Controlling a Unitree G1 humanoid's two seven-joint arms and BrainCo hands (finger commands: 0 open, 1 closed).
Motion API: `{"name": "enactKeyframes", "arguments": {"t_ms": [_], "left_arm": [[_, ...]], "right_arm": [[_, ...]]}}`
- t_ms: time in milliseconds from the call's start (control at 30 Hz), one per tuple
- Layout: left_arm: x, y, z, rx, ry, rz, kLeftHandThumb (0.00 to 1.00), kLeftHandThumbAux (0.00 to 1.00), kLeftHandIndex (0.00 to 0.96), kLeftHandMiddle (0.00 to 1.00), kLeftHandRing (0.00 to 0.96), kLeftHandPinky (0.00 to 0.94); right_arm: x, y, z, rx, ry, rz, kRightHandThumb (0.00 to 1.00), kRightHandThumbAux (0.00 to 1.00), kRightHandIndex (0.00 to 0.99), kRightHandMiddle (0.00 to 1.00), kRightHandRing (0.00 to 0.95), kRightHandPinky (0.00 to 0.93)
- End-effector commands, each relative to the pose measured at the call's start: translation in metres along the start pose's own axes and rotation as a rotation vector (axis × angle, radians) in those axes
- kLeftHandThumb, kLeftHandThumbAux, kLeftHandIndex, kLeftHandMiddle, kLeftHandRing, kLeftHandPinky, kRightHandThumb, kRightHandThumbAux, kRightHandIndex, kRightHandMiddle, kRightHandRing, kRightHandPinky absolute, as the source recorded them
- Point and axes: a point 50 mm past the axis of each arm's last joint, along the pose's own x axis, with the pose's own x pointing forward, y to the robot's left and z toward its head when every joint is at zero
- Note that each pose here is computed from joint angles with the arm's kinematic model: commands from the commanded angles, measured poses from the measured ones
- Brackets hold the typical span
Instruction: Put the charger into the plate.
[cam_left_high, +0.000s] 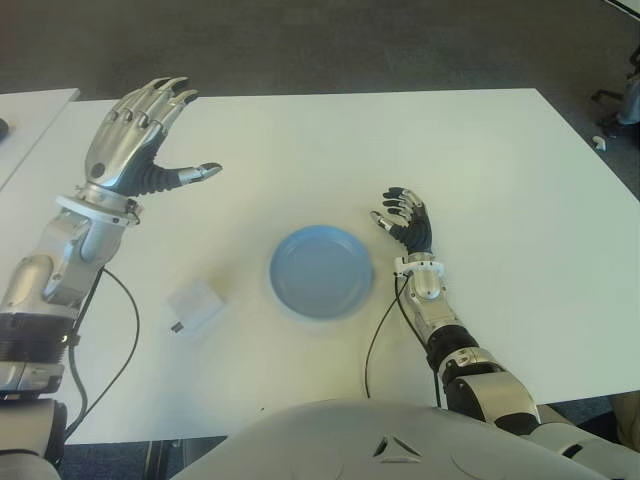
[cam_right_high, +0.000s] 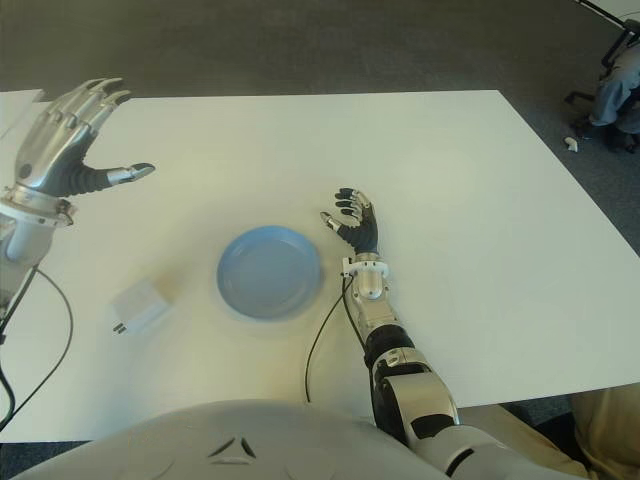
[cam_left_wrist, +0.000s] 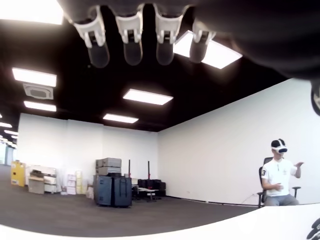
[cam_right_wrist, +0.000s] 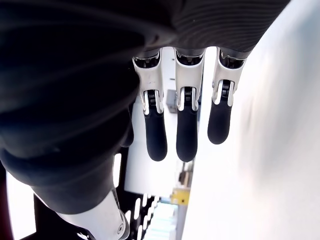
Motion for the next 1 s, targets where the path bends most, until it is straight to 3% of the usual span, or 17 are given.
{"name": "enactKeyframes", "arguments": {"t_ms": [33,200,333,667,1000], "left_arm": [[-0.024,0.001,-0.006,0.090,0.022,-0.103,0.002,0.200,0.000,0.000,0.000,0.000],[-0.061,-0.001,0.003,0.134,0.036,-0.203,0.020,0.207,0.000,0.000,0.000,0.000],[-0.079,-0.007,0.018,0.137,0.024,-0.282,0.046,0.211,0.000,0.000,0.000,0.000],[-0.094,-0.002,0.019,0.173,0.051,-0.460,0.071,0.223,0.000,0.000,0.000,0.000],[-0.103,0.001,0.017,0.182,0.092,-0.534,0.064,0.221,0.000,0.000,0.000,0.000]], "right_arm": [[-0.070,-0.005,-0.067,-0.049,0.341,0.009,0.069,0.897,0.282,0.353,0.342,0.323],[-0.071,-0.002,-0.065,-0.031,0.335,0.021,0.062,0.897,0.277,0.347,0.333,0.312],[-0.070,-0.001,-0.065,-0.023,0.338,0.021,0.066,0.895,0.273,0.343,0.330,0.320],[-0.068,-0.001,-0.063,-0.027,0.321,0.041,0.074,0.900,0.269,0.340,0.327,0.321],[-0.068,0.001,-0.062,-0.029,0.322,0.038,0.047,0.891,0.273,0.339,0.328,0.315]]}}
